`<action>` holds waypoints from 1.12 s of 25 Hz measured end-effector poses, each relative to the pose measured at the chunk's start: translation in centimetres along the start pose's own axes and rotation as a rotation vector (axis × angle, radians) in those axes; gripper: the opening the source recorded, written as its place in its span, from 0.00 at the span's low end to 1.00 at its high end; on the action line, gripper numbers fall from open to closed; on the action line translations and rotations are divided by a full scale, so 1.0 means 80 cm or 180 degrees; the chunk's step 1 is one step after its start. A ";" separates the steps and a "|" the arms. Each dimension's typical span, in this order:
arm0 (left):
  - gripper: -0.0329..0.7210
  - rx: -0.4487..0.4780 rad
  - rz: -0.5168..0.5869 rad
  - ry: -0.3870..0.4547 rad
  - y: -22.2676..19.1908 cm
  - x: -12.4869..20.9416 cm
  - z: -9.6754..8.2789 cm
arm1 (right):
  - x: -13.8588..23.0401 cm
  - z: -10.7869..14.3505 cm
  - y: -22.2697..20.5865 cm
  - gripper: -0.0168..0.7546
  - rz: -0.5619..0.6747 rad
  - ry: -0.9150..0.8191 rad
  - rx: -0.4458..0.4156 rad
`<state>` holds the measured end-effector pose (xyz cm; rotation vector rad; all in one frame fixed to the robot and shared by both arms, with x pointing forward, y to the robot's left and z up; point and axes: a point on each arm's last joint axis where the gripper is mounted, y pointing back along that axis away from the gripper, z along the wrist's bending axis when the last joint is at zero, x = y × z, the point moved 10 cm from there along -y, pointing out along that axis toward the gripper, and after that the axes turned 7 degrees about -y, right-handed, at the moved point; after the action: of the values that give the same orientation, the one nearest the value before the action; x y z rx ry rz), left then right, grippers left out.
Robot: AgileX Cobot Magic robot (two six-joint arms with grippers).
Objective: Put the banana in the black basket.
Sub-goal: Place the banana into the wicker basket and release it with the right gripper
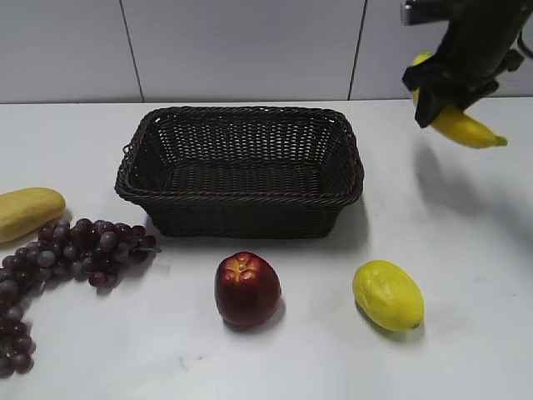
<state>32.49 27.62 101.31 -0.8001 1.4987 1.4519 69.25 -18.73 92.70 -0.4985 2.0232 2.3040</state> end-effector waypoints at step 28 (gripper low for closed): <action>0.36 0.0000 0.0000 0.0000 0.000 0.000 0.000 | 0.011 0.271 -0.096 0.48 -0.0244 0.3882 -0.0457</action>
<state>32.49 27.62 101.31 -0.8001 1.4987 1.4519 65.56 3.36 87.30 -2.3699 1.9867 2.2770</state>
